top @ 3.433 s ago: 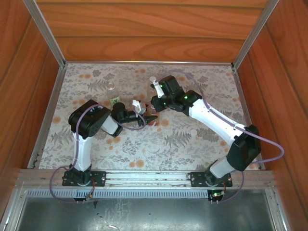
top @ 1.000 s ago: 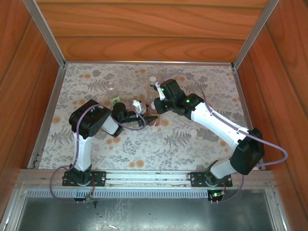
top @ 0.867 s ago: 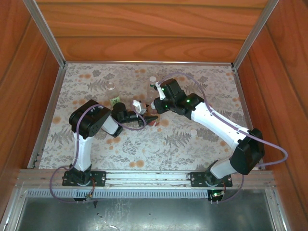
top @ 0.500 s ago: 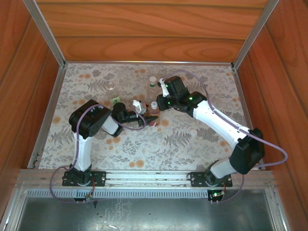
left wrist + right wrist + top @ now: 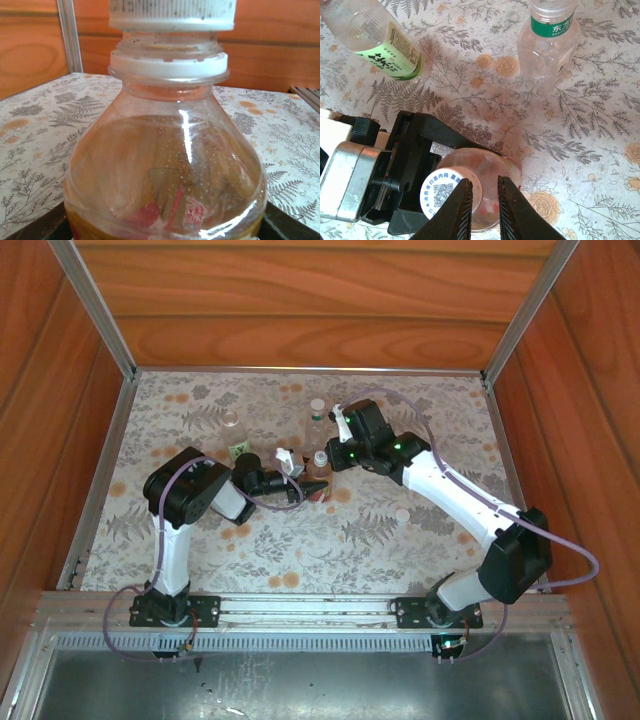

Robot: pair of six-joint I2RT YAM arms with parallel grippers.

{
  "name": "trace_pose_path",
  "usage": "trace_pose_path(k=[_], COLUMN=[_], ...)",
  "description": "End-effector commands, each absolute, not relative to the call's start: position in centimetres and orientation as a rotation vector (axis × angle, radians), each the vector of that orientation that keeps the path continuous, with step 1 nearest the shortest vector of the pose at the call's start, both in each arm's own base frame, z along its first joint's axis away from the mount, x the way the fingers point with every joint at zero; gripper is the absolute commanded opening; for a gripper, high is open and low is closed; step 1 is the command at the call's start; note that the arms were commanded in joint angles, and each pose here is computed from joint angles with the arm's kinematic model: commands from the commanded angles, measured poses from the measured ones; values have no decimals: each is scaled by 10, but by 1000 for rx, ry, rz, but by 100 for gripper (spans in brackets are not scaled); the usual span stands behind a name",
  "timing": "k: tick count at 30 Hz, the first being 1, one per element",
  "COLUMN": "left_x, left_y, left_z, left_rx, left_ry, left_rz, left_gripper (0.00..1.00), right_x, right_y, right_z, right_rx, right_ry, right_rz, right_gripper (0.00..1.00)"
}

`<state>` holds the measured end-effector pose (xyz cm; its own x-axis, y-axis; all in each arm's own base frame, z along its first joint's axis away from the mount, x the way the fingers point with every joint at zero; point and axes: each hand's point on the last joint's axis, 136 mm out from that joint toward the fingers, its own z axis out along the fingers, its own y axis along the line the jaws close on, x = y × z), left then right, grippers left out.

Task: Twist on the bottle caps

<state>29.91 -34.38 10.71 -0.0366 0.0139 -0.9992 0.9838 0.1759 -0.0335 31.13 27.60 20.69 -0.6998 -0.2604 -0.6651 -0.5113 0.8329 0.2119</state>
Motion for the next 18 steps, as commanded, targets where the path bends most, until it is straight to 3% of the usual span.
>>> trace_pose_path(k=[1, 18], left_x=[290, 291], left_y=[-344, -344], left_z=[87, 88], left_rx=[1097, 1092], left_ry=[1400, 1402], left_rz=[-1165, -1172], left_gripper=[61, 61], right_x=[308, 282], right_y=[281, 283], right_z=[230, 179], right_rx=[-580, -633], right_ry=[2308, 2485], right_rz=[581, 693], right_gripper=[21, 13])
